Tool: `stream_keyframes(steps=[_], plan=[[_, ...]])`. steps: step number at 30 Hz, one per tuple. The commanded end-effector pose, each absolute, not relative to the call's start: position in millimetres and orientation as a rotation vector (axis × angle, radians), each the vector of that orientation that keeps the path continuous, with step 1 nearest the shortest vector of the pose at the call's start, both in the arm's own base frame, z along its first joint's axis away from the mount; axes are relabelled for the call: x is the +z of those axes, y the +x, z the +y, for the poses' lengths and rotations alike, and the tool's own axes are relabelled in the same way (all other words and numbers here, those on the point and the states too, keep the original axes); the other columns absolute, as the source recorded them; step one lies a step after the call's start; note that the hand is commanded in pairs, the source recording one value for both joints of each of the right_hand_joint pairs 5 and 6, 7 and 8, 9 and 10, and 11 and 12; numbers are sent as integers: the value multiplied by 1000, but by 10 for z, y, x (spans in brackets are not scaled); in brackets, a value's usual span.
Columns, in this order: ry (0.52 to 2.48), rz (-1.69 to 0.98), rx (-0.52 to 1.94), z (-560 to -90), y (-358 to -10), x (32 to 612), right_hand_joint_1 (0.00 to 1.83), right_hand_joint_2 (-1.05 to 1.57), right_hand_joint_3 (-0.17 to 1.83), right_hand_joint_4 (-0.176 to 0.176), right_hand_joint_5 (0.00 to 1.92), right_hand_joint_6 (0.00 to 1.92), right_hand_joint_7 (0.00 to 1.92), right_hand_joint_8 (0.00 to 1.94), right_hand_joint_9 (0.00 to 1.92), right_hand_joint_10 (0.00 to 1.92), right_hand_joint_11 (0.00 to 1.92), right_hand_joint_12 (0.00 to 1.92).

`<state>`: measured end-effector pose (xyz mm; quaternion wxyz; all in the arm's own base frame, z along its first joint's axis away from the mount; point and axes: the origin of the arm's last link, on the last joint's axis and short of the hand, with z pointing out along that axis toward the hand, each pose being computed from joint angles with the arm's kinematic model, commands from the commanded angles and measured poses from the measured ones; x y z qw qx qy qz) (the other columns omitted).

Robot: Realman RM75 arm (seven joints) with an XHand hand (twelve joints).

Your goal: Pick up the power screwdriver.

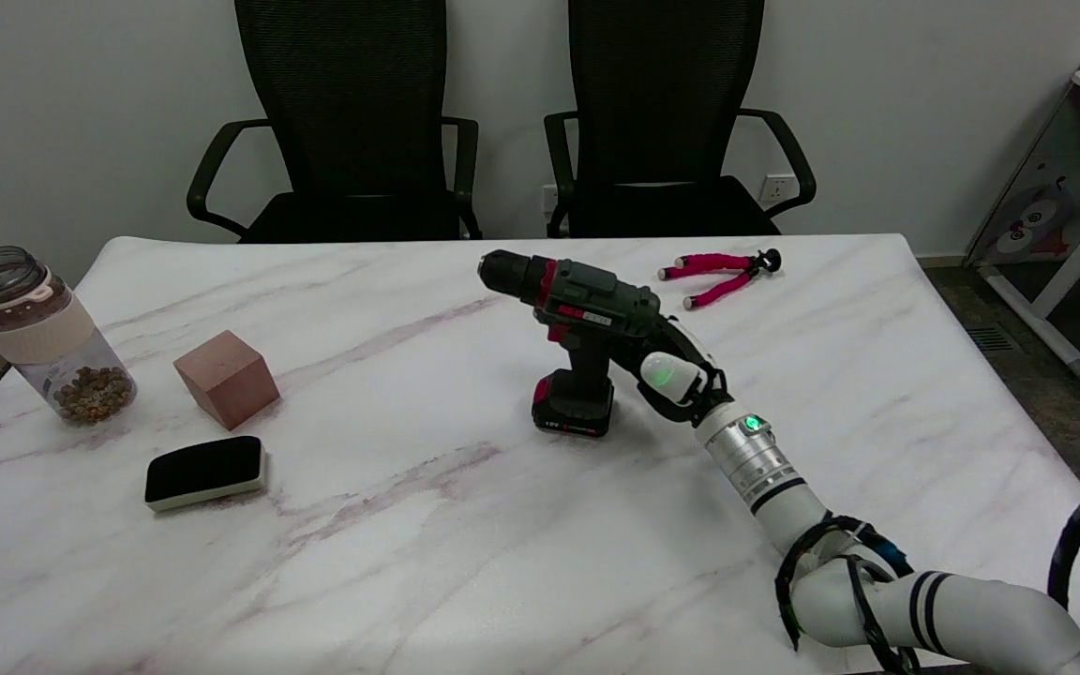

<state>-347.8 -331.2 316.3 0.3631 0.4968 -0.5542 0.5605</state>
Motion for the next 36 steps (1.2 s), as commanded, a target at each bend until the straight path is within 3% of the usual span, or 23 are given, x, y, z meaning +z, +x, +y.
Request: stream_keyframes(steps=[1,25,36], plan=[[1320,-1488,1427,-3516,-3426,2846,928,-362,795,75,211,211,211,211,344,344,327,327],[1303,-1469,1432,-3479,-3469,2899,988,-248,714,68,258,258,258,258,373,373,385,385],[1294,-1458,1416,-3488,-3494,2946,1058,121,728,71,522,522,522,522,591,591,748,748]])
